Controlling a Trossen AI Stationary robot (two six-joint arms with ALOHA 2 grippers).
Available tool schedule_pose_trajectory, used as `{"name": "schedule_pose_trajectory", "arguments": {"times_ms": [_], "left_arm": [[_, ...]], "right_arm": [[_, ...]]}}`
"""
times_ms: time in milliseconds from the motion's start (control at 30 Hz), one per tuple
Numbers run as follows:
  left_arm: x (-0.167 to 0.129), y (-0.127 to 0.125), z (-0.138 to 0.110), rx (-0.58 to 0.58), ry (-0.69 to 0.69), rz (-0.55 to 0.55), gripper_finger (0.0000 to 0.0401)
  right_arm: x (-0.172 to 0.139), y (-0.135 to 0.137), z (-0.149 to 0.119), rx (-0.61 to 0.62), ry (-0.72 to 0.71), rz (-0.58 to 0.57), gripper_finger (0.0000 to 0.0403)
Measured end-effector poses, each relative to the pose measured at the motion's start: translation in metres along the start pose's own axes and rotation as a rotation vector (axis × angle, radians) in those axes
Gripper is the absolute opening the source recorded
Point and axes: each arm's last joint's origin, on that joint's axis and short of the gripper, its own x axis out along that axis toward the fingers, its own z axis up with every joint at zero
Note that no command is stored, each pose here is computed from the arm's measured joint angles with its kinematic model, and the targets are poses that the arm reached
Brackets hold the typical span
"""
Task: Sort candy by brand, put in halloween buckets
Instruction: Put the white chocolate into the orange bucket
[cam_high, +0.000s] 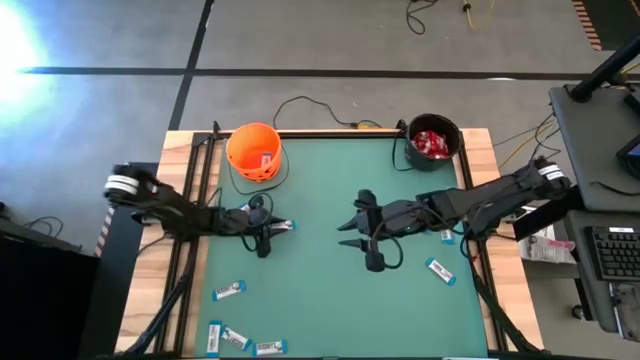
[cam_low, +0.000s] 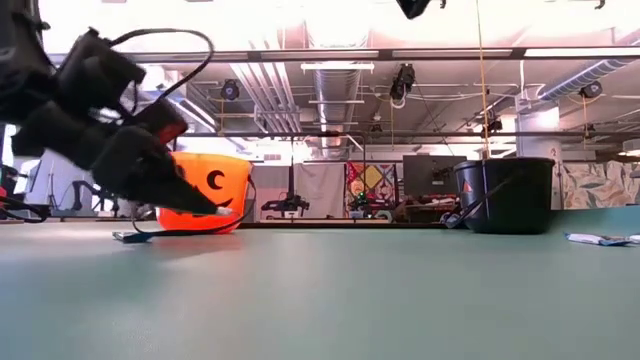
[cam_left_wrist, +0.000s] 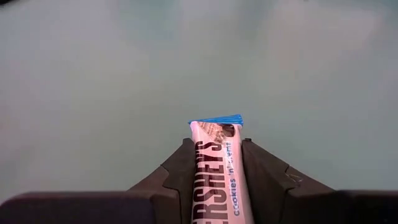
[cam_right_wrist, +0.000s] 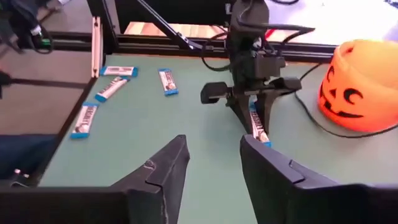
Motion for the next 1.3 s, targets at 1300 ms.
{"name": "schedule_pose_trajectory", "arguments": {"times_ms": [1300], "left_arm": [[-0.036,0.207,0.159,-0.454,0.678,0.677,0.0095]], "right_arm": [[0.069,0.059,-0.068,-0.165,0.306,0.343,0.0128]]}}
